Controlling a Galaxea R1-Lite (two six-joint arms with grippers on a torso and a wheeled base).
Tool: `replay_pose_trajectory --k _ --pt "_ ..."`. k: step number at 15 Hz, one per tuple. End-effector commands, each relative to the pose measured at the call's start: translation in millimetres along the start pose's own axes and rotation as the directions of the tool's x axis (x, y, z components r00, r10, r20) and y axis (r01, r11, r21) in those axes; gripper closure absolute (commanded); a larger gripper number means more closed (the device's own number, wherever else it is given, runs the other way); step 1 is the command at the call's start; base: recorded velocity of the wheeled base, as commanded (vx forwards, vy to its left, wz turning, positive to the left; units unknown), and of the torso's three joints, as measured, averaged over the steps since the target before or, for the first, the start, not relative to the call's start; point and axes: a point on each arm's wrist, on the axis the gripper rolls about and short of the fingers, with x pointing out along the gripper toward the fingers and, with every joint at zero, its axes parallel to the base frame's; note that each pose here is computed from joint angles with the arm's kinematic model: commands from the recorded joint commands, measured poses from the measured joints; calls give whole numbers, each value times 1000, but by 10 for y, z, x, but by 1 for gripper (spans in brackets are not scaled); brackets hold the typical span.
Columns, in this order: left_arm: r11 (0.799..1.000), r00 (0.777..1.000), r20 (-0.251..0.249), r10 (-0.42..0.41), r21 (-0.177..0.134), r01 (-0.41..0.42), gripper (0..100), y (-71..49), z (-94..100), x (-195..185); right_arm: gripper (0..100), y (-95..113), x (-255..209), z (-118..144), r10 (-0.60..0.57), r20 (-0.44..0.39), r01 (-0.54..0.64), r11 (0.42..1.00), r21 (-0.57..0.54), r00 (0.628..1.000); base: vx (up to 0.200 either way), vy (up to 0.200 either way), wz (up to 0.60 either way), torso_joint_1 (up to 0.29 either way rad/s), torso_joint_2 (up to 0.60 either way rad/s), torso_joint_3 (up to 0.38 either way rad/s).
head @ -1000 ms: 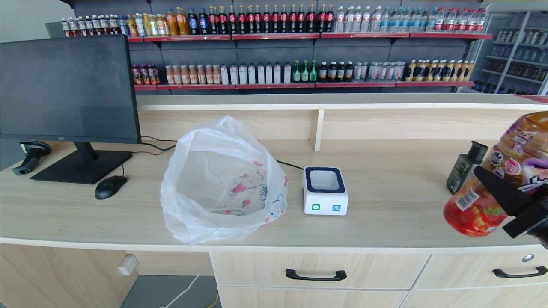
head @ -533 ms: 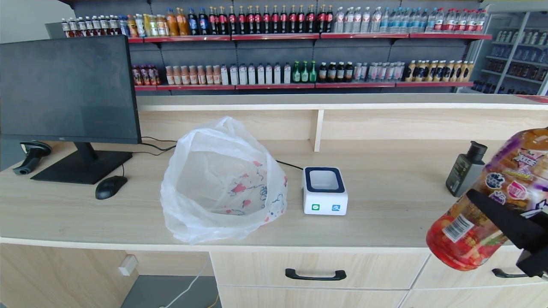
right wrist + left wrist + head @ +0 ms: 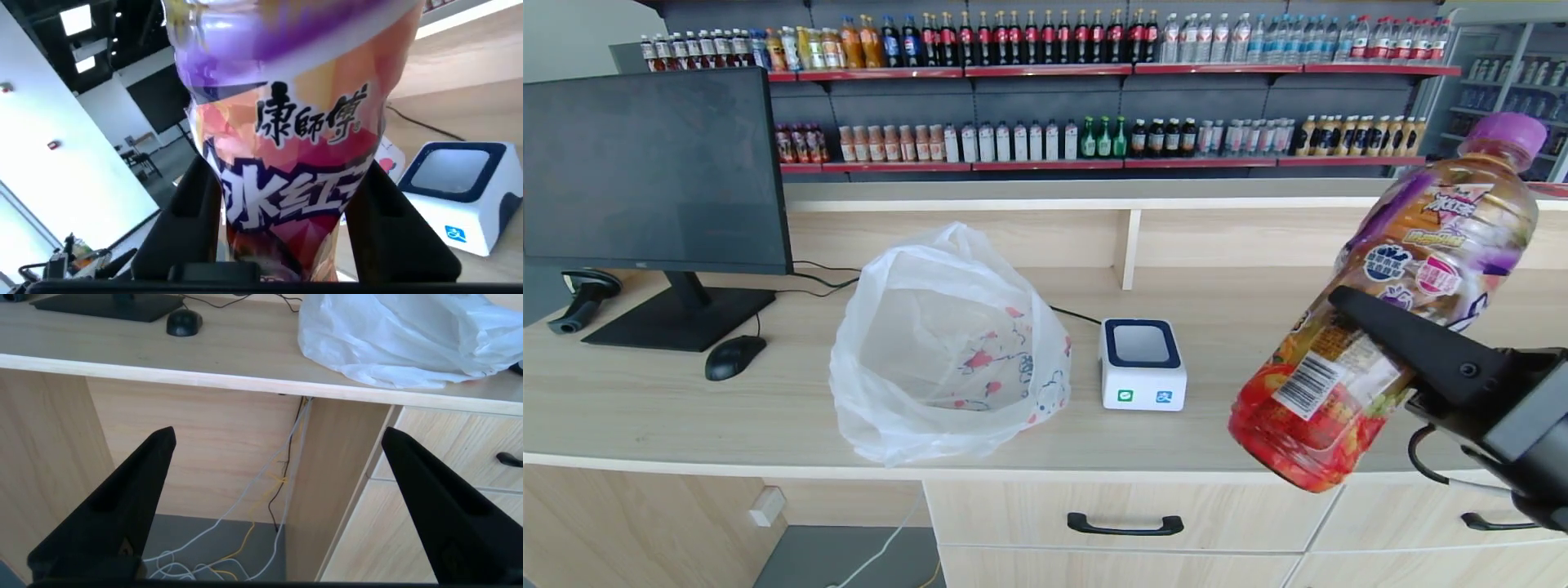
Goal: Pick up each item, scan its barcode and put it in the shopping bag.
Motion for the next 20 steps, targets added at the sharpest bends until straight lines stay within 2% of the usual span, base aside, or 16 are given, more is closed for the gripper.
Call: replay_pose_trajectory --k 1,3,4,10,17,20 --pt "1000 1000 0 2 0 -2 0 0 -1 0 100 0 196 -58 30 -18 -29 999 45 999 0 0 0 0 0 0" --pt "1000 1000 0 2 0 -2 0 0 -1 0 100 45 226 -18 64 16 -66 994 86 998 0 0 0 0 0 0" --pt "1000 1000 0 2 0 -2 0 0 -1 0 100 143 221 -20 119 27 -122 981 148 993 0 0 0 0 0 0" --pt "1000 1000 0 0 0 0 0 0 -1 0 100 285 302 88 202 96 -219 949 225 975 0 0 0 0 0 0" --pt "1000 1000 0 0 0 0 0 0 -1 0 100 644 182 18 361 65 -363 882 300 930 0 0 0 0 0 0" --pt "1000 1000 0 2 0 -2 0 0 -1 0 100 659 183 -28 368 48 -364 878 312 929 0 0 0 0 0 0"
